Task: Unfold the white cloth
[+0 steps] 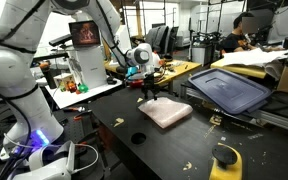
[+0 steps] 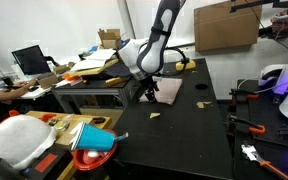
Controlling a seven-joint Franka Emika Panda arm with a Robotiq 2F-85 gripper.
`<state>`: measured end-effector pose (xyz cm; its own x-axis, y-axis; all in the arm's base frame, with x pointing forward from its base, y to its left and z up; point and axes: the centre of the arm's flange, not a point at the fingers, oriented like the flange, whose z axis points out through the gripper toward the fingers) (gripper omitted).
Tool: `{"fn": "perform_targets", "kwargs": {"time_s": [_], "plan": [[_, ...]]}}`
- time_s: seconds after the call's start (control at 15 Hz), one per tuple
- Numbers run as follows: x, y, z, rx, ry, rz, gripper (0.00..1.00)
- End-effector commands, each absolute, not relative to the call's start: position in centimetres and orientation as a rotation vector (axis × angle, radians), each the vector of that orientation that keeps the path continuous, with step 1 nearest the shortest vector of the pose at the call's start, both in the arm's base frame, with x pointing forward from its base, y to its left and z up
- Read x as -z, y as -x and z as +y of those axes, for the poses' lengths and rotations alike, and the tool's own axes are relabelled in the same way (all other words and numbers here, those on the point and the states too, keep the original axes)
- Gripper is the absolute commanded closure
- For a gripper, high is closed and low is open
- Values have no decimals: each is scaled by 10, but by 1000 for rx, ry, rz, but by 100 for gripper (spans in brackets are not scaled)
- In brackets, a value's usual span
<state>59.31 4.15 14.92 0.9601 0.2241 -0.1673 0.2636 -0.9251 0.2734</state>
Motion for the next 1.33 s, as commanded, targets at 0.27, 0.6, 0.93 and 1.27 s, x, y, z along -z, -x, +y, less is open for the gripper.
{"fn": "perform_targets", "kwargs": {"time_s": [0.27,0.6,0.93,1.27], "plan": [[-158,-604,41,89,-2790,369,73],[-174,-599,51,47,-2812,412,58],[-176,-596,64,44,-2821,432,30],[-157,-583,74,109,-2814,449,0]]}}
